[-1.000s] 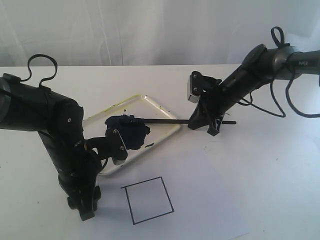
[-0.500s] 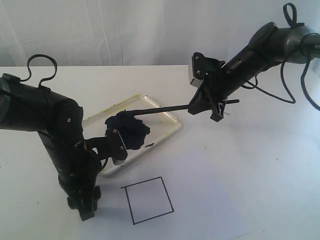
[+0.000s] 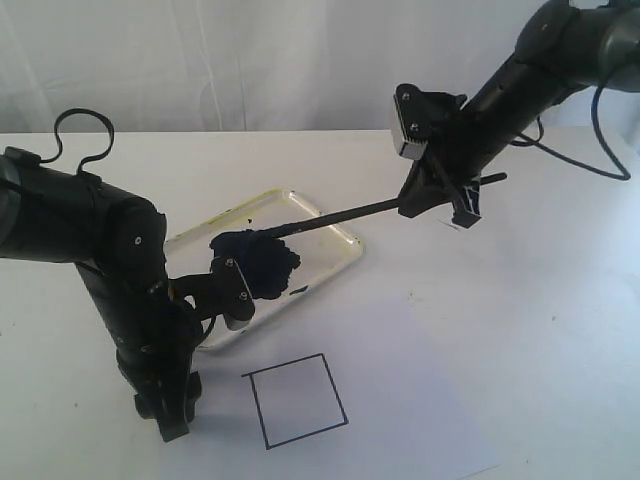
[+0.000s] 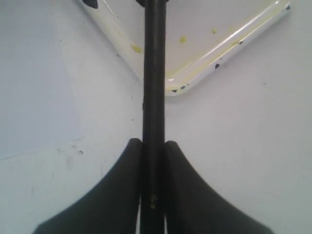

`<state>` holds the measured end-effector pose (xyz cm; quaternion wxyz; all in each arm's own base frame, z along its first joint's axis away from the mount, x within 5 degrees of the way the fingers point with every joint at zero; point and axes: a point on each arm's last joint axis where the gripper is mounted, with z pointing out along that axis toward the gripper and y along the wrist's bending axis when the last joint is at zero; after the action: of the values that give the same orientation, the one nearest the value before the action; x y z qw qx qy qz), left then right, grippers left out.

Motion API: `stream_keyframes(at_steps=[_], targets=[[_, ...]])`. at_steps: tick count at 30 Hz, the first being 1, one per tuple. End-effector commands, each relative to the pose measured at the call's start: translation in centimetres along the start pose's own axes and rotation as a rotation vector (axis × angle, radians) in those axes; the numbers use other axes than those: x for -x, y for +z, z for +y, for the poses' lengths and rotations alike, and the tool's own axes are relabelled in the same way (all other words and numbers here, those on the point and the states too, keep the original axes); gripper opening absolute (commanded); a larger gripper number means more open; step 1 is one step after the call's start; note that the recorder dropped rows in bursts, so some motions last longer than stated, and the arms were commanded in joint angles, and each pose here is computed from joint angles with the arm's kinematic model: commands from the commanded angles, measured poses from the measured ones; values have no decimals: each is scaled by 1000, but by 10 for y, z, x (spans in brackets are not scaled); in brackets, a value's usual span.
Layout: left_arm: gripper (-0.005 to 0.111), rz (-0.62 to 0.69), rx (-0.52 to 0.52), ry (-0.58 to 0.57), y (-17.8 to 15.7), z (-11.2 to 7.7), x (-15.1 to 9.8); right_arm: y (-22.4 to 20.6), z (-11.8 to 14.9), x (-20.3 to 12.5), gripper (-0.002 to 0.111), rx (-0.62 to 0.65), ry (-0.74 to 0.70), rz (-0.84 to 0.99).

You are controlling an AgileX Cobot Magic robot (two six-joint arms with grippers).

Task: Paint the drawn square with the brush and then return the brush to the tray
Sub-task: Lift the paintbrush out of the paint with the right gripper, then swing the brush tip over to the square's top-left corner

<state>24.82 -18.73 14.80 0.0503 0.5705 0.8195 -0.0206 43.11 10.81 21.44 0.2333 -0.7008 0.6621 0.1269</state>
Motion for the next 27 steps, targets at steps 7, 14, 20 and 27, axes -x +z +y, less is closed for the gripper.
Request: stream_keyframes(at_steps=[7,14,20,27], targets=[[62,16,-21,-8,6,-4,-2,-56,24,15,0,18,-125,110],[62,15,-20,-8,6,-4,-2,-61,62,11,0,64,-149,137],[62,16,-21,-8,6,-4,-2,-57,86,6,0,38,-169,134],[62,13,-19,-8,6,-4,-2,-51,108,11,0,55,-175,122]])
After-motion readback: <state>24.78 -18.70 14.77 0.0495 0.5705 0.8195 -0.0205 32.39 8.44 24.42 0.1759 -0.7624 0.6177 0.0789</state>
